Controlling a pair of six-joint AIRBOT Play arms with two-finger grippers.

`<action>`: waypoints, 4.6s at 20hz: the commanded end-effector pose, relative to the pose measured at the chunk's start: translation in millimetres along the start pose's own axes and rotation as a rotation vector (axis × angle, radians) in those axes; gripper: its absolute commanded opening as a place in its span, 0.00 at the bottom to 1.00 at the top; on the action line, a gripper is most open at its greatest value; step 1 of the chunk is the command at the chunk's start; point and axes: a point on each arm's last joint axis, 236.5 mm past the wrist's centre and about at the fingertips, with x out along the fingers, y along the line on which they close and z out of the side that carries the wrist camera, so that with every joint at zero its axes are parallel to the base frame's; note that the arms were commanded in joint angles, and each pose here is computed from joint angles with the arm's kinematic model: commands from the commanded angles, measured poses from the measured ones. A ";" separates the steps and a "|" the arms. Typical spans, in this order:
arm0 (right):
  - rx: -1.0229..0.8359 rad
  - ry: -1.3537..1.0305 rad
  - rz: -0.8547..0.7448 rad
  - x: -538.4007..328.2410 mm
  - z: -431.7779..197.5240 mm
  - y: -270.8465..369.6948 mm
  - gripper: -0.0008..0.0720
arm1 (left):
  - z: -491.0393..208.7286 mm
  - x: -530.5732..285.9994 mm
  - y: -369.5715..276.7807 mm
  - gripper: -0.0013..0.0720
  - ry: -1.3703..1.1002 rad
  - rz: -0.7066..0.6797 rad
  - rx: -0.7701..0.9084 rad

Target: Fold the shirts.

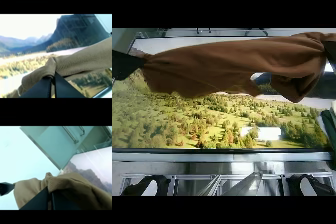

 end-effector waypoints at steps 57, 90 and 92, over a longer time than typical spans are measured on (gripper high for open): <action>0.131 0.366 -0.209 64.4 5.5 -146.1 0.04 | 61.3 137.1 64.4 0.04 0.253 -0.229 -0.045; 0.426 0.729 -0.514 -23.6 -205.6 -250.6 0.74 | -160.1 103.8 200.2 0.98 0.471 -0.019 -0.416; 0.475 0.725 -0.569 -35.6 -232.2 -265.0 0.74 | -176.0 118.0 210.6 0.98 0.502 -0.023 -0.455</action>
